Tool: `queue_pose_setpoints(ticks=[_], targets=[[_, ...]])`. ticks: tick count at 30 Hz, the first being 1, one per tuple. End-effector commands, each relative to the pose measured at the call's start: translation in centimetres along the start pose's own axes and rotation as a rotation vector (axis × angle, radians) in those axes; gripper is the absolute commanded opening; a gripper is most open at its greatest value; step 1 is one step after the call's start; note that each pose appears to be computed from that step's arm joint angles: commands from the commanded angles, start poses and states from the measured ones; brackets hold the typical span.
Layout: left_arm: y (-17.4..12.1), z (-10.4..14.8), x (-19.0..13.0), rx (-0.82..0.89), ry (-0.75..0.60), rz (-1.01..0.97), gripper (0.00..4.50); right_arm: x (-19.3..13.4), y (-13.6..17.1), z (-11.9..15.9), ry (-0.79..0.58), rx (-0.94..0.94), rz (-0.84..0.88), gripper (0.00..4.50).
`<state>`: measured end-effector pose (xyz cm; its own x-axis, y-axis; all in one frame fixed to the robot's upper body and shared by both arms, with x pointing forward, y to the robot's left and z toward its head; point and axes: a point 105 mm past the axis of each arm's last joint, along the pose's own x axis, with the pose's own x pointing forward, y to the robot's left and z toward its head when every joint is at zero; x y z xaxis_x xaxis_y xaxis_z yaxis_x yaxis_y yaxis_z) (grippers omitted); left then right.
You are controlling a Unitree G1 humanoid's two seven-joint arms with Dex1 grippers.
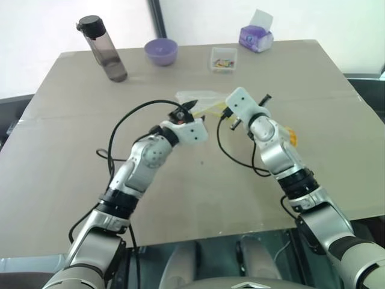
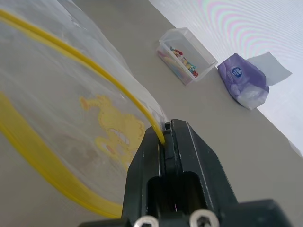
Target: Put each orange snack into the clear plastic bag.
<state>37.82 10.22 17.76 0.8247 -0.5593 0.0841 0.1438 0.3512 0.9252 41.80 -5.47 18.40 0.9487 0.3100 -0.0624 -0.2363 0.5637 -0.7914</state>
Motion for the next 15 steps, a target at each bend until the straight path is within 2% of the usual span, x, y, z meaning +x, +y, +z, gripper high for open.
queue_pose_setpoints(ticks=[1, 2, 3, 4, 8, 9, 15], targets=[[0.5, 0.3, 0.0, 0.012, -0.007, 0.012, 2.70, -0.3, -0.6, 1.5, -0.061, -0.006, -0.024, 0.00], [0.4, 0.3, 0.0, 0.014, -0.008, 0.012, 2.70, -0.4, -0.6, 1.5, -0.061, -0.005, -0.025, 0.00], [0.4, 0.3, -0.1, 0.017, -0.007, 0.011, 2.18, -0.4, -0.6, 1.4, -0.060, -0.006, -0.024, 0.00], [0.4, 0.3, -0.1, 0.020, -0.005, 0.010, 1.96, -0.4, -0.5, 1.3, -0.059, -0.006, -0.024, 0.00], [0.2, -0.3, -0.3, 0.039, 0.025, 0.008, 0.22, -0.4, -0.5, 1.3, -0.058, -0.007, -0.024, 0.00], [0.2, -0.5, -0.4, 0.044, 0.034, 0.007, 0.04, -0.4, -0.5, 1.2, -0.057, -0.008, -0.024, 0.00], [0.5, -1.0, -0.6, 0.056, 0.063, 0.026, 0.04, -0.5, -0.6, 0.8, -0.051, -0.020, -0.026, 0.00]])
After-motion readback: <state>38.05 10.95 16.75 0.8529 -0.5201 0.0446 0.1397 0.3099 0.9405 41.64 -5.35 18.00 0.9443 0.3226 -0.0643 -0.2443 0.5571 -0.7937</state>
